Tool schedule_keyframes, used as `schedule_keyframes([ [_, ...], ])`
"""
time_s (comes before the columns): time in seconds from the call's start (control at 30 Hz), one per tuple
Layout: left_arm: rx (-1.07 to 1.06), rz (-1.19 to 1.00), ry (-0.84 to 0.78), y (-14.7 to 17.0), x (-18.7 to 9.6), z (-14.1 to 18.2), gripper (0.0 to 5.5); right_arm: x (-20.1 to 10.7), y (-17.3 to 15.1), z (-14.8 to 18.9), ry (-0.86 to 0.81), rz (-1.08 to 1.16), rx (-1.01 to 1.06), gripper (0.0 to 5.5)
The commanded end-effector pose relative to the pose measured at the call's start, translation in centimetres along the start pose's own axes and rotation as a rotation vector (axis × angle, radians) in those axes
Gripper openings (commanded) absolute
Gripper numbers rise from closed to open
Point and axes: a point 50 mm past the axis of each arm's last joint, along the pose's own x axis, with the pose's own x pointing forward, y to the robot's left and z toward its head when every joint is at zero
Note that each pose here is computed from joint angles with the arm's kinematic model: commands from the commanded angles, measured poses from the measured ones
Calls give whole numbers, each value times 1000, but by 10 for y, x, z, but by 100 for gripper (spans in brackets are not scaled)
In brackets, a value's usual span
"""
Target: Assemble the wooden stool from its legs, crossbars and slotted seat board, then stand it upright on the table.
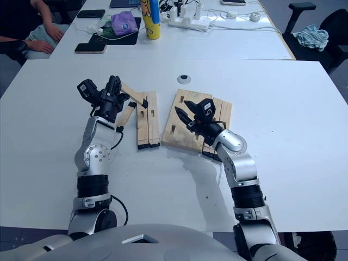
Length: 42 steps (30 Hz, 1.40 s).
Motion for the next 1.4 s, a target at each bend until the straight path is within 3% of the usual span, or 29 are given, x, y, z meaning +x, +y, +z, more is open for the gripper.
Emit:
schedule_keyframes([
  [0.03, -99, 4, 52, -12, -2, -21, 44, 3, -2, 2, 1, -5, 9, 194],
  [0.6, -81, 72, 184, -11, -11, -49, 44, 4, 5, 0, 5, 2, 28, 194],
  [1.4, 14, 163, 222, -1, 0, -43, 44, 9, 7, 2, -7, -14, 48, 194],
])
